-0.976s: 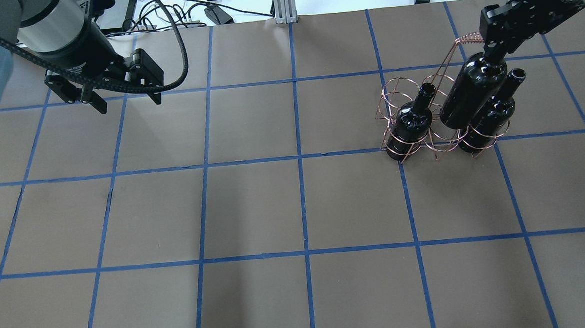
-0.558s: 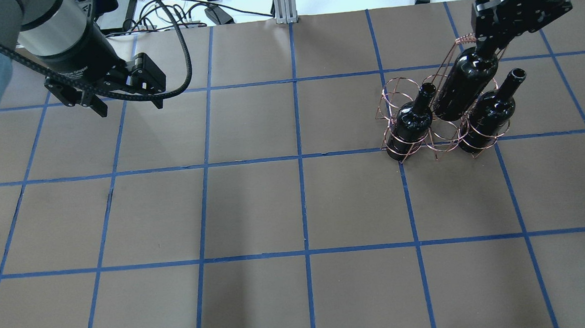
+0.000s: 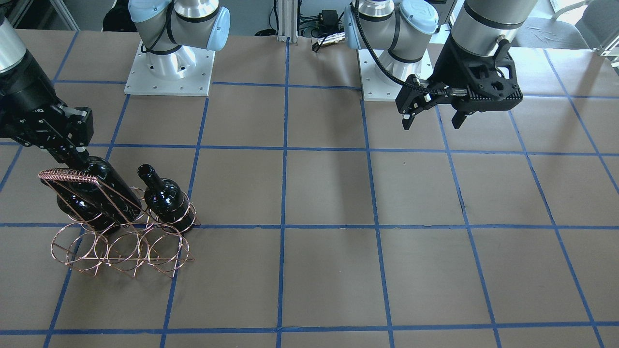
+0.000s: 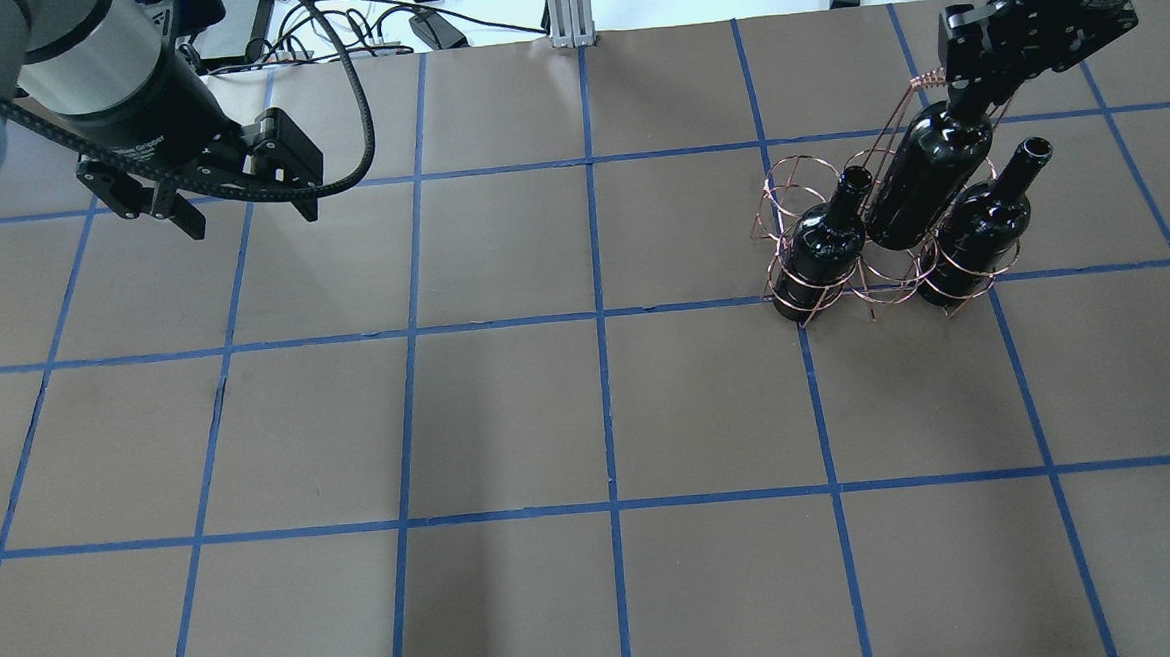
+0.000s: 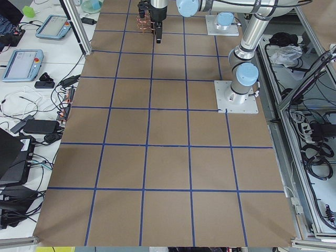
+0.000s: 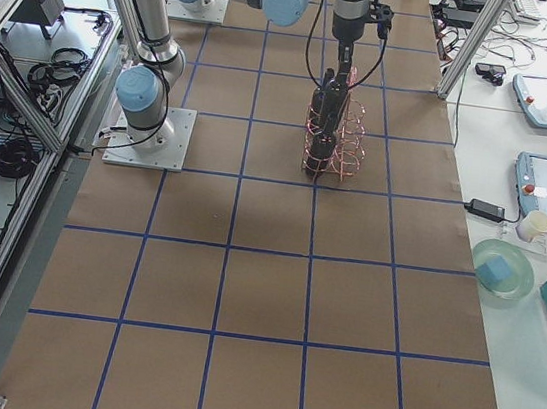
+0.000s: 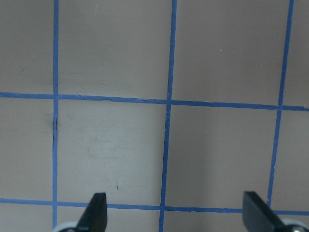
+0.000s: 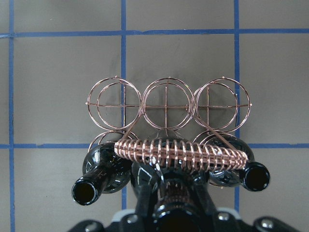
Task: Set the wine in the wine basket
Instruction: 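Lower the bottle into the empty top slot of the rack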
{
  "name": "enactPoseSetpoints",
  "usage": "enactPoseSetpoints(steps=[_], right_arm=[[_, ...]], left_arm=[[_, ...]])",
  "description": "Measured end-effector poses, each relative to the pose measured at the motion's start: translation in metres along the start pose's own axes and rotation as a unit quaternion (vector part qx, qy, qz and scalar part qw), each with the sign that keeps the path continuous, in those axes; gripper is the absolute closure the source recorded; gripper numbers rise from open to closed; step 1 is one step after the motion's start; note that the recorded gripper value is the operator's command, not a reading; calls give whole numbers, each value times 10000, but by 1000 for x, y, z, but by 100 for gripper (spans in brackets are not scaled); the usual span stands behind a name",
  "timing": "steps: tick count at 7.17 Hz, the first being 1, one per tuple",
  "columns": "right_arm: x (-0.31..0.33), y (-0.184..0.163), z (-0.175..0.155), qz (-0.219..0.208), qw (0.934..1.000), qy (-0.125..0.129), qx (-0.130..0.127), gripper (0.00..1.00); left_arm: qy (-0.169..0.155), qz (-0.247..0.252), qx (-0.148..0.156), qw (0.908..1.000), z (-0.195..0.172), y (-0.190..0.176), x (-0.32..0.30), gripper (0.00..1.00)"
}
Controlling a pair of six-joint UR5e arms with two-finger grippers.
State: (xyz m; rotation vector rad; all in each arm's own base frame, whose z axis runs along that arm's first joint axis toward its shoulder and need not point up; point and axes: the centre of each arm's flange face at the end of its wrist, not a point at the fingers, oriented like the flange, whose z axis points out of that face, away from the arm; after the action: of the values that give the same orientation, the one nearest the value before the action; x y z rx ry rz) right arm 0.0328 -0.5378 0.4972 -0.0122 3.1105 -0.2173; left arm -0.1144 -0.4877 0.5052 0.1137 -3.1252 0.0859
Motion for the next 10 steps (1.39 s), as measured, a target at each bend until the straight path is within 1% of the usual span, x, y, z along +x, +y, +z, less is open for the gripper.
enactPoseSetpoints(steps=[4, 6, 10], right_arm=[[0, -2, 6, -25, 10000, -47, -46, 100], [1, -2, 14, -29, 9999, -30, -129, 100], [1, 3, 2, 25, 9999, 31, -139, 100]], left_arm=[[-3, 21, -3, 10000, 0, 0, -1, 0], [11, 24, -13, 10000, 1, -1, -2, 0], [6, 28, 5, 10000, 1, -2, -3, 0]])
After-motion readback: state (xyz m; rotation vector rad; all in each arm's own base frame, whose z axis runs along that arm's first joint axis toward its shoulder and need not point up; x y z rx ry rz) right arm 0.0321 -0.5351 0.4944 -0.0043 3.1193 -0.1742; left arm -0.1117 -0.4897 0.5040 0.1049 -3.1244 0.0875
